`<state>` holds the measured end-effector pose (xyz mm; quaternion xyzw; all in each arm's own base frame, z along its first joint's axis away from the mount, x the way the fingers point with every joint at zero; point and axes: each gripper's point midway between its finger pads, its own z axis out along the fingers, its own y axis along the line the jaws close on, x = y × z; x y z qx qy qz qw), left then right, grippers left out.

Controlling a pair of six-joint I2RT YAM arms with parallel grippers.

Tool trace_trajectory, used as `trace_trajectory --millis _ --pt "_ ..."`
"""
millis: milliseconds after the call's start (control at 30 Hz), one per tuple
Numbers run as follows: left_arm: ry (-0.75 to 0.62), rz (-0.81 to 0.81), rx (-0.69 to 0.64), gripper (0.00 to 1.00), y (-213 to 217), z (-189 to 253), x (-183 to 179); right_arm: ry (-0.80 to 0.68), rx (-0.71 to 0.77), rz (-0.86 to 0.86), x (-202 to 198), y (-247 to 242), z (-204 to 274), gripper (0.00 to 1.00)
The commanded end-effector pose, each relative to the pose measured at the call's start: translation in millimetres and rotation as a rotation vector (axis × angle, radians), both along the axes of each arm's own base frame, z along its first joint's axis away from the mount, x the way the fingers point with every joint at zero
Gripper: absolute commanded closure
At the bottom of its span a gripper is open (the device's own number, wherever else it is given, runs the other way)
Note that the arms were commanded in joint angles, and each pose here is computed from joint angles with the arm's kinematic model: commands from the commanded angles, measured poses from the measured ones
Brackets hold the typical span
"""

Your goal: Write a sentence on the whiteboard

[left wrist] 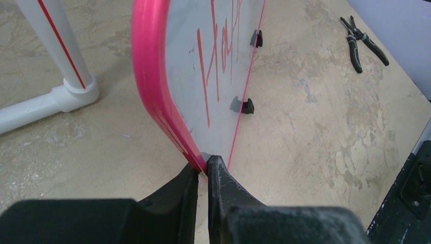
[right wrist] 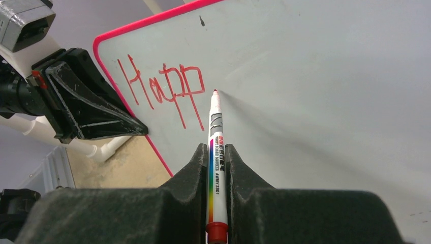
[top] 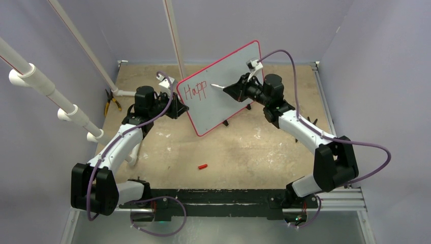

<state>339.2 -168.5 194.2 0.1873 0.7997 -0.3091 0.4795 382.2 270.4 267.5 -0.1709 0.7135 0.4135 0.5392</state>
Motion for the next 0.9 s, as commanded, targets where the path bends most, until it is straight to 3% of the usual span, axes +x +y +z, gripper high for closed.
trace_trajectory --millis 0,367,867 --pt "-0.067 0.008 0.029 1.00 2 10 10 -0.112 0.027 0.043 2 8 35 1.00" --pt "-0.062 0.002 0.025 1.00 1 9 9 -0.118 0.037 0.035 12 12 41 1.00" --pt "-0.059 -0.003 0.019 1.00 0 10 8 -0.027 -0.008 0.002 12 6 -1 1.00"
